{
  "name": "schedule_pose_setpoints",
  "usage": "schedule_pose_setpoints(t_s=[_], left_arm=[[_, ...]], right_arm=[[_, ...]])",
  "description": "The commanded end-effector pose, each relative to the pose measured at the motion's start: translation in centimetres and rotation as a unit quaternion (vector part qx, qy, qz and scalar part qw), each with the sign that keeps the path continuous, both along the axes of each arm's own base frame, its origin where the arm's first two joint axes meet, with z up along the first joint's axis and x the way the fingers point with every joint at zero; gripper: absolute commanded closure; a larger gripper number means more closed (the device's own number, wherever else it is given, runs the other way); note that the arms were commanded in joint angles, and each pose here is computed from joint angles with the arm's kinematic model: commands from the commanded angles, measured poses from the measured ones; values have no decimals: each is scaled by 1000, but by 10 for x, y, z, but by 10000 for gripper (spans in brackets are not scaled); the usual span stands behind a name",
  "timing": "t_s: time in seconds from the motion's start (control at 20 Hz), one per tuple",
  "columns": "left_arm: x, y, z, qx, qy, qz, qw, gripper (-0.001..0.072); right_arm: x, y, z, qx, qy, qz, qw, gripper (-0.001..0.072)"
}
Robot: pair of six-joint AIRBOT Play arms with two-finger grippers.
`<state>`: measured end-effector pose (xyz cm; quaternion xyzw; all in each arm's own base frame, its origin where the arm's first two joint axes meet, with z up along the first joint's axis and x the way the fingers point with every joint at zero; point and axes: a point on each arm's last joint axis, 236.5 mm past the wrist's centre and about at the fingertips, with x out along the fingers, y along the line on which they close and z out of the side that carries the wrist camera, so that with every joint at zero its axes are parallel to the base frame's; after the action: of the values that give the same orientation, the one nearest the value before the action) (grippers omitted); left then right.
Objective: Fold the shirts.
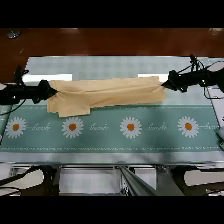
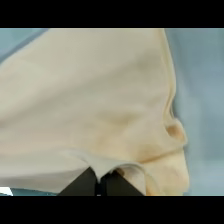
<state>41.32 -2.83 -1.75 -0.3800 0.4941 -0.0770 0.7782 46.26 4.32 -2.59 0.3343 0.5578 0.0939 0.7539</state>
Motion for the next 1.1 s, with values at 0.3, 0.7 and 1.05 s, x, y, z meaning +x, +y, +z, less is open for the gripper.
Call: schedule_pose_setpoints(t_s=[0.3, 0.7, 1.05], left_arm=[[91, 8, -22, -28, 19, 7, 999, 685], [42, 68, -18, -31, 117, -10, 993, 7], [13, 72, 47, 91, -57, 33, 994, 6]], right_arm=[[83, 7, -23, 38, -17, -10, 999, 688], [71, -56, 4, 35, -26, 7, 999, 91], [13, -61, -57, 57, 113, 4, 992, 91]])
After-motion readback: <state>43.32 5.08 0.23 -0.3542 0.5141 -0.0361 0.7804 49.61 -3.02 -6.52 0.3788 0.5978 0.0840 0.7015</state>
